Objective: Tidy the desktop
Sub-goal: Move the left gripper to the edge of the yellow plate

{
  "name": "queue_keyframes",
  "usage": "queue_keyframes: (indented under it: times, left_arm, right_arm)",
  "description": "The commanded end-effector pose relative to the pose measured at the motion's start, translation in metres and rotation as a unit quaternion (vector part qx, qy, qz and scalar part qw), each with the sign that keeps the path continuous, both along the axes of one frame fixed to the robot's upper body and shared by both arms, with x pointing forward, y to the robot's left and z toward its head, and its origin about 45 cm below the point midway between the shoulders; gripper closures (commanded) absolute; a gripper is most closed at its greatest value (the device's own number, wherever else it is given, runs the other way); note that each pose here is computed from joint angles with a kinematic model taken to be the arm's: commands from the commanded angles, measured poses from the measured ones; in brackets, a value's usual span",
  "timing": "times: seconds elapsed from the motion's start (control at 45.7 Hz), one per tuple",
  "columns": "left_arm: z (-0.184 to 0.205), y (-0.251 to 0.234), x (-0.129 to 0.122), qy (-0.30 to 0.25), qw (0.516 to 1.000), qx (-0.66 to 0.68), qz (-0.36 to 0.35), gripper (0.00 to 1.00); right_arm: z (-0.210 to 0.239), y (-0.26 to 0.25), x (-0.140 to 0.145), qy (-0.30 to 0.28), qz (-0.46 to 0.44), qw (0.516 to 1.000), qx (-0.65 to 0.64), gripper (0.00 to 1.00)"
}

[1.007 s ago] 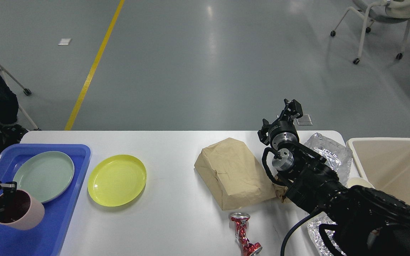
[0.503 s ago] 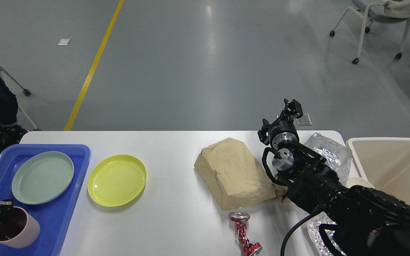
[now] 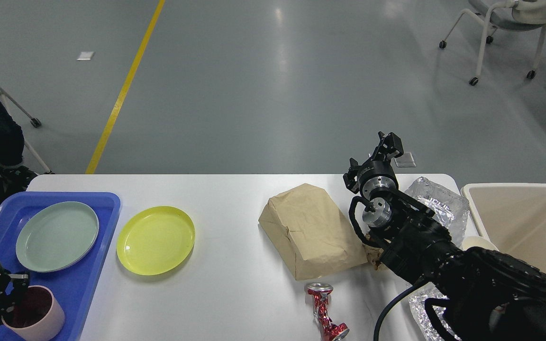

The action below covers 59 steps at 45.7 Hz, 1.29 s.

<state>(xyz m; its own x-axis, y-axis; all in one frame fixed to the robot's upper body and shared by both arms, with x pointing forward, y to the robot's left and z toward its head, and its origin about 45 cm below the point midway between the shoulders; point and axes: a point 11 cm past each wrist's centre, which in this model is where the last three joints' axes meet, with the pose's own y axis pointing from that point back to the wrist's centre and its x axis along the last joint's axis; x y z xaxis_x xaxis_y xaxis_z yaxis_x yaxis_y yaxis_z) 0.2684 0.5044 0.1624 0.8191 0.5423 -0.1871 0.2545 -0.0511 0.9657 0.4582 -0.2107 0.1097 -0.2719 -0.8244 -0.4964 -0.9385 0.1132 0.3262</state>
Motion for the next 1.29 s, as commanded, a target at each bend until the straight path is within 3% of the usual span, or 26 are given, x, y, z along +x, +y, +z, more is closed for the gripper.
queue_keyframes:
  times: [0.0, 0.109, 0.241, 0.438, 0.591, 0.81, 1.007, 1.269]
  left_arm:
    - [-0.001, -0.002, -0.002, 0.003, 1.000, -0.003, 0.000, 0.73]
    - [0.001, -0.003, -0.001, 0.003, 1.000, -0.004, -0.003, 0.66]
    - [0.007, -0.011, 0.001, 0.004, 1.000, -0.015, -0.010, 0.43]
    - [0.033, -0.004, 0.012, -0.012, 1.000, 0.000, -0.016, 0.18]
    - [0.053, -0.005, 0.027, -0.049, 0.999, -0.012, -0.016, 0.15]
    - [0.068, -0.064, 0.073, -0.151, 0.976, -0.155, -0.018, 0.15]
    - [0.062, -0.109, 0.102, -0.193, 0.965, -0.154, -0.089, 0.15]
    - [0.050, -0.143, 0.114, -0.210, 0.959, -0.127, -0.139, 0.15]
  right_arm:
    - [0.000, 0.001, 0.000, 0.000, 0.001, 1.000, 0.000, 0.00]
    - [0.000, 0.000, 0.000, 0.000, 0.000, 1.000, 0.000, 0.00]
    - [0.000, 0.000, 0.000, 0.000, 0.000, 1.000, 0.000, 0.00]
    - [0.000, 0.000, 0.000, 0.000, 0.000, 1.000, 0.000, 0.00]
    - [0.000, 0.000, 0.000, 0.000, 0.000, 1.000, 0.000, 0.00]
    - [0.000, 0.000, 0.000, 0.000, 0.000, 1.000, 0.000, 0.00]
    - [0.000, 0.000, 0.000, 0.000, 0.000, 1.000, 0.000, 0.00]
    - [0.000, 0.000, 0.000, 0.000, 0.000, 1.000, 0.000, 0.00]
